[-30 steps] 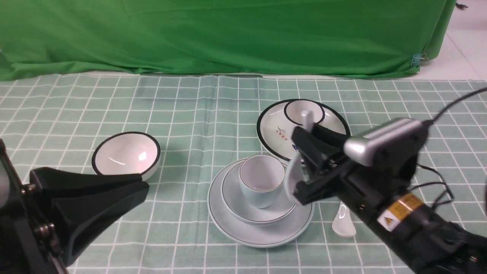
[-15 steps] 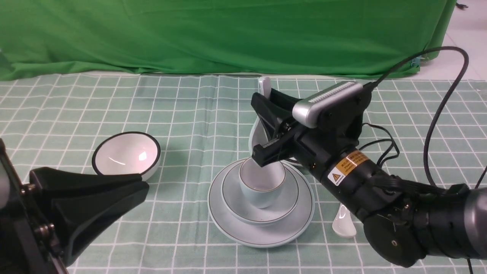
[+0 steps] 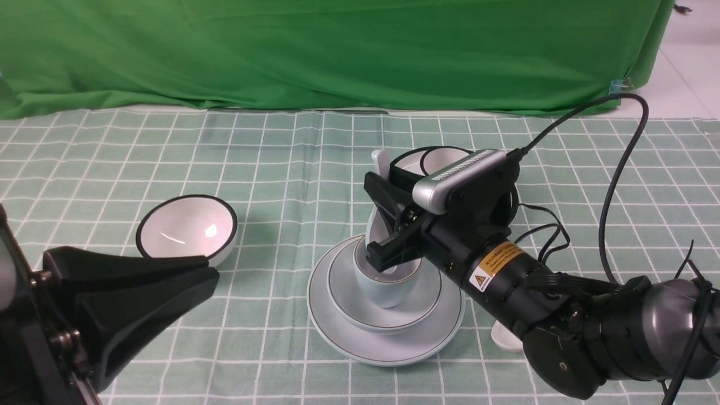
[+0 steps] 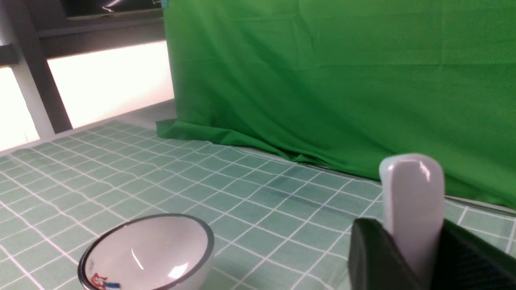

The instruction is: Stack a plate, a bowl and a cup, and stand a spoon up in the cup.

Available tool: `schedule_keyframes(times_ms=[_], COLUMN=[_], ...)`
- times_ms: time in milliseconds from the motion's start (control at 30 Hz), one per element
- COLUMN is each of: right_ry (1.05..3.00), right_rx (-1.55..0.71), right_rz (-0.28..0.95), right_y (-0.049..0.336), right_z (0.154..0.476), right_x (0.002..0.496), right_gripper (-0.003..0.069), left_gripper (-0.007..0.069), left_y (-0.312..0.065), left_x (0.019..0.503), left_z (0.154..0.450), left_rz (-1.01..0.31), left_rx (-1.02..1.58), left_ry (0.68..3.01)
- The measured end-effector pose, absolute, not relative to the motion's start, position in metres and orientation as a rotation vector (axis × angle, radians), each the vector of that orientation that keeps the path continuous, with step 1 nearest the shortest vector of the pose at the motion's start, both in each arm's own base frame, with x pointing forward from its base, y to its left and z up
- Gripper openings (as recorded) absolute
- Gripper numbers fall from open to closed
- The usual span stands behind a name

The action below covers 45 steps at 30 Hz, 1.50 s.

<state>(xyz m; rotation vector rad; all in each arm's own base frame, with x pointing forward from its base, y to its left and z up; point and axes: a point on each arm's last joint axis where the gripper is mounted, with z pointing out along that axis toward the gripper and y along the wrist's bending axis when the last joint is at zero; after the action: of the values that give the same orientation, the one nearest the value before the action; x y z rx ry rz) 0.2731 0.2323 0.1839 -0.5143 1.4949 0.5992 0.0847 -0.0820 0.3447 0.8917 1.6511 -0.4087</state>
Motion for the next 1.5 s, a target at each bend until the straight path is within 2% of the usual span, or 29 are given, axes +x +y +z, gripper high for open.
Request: schedule_keyframes(times_ms=[233,500,633,833,967,1067,1100,1200,1300,1500], right_ry=[1.5,1.482,1.472,1.647,1.778,1.896,1.982,2.098,2.16,2.175], right_rx=[-0.536,-0.55,-0.58,-0.713,-0.796,-0.858,-0.896,-0.912,-0.908,-0.888], right_rz=[0.577,0.567,0.608,0.591,0.55,0.506,0.471,0.445,0.432,0.44], right_y=[0.231,0.231,0.235,0.227,0.21,0.196,0.185,0.17,0.16,0.156], right_z=[0.18,0.184,0.212,0.255,0.276,0.281,0.285,0.288,0.291,0.294], right_x=[0.272,0.271,0.257,0.221,0.194,0.178,0.165,0.15,0.141,0.137], right_gripper=[0.0288,0.0304,0.0304,0.0302,0.0269,0.0212,0.0155,0.0078,0.0047,0.0053], left_gripper=[0.001,0.001,0.001,0.001,0.001,0.001,0.001,0.0012,0.0012,0.0012], left_y=[-0.082,-0.083,-0.08,-0.066,-0.058,-0.057,-0.056,-0.056,-0.056,-0.056], left_x=[0.085,0.084,0.082,0.066,0.059,0.061,0.063,0.067,0.068,0.068], left_z=[0.345,0.345,0.348,0.358,0.339,0.315,0.301,0.278,0.263,0.226], left_rz=[-0.409,-0.437,-0.445,-0.482,-0.527,-0.524,-0.519,-0.511,-0.494,-0.465], left_rx=[0.892,0.878,0.857,0.747,0.665,0.627,0.605,0.574,0.579,0.624], left_ry=[1.651,1.659,1.633,1.498,1.448,1.439,1.44,1.452,1.469,1.56])
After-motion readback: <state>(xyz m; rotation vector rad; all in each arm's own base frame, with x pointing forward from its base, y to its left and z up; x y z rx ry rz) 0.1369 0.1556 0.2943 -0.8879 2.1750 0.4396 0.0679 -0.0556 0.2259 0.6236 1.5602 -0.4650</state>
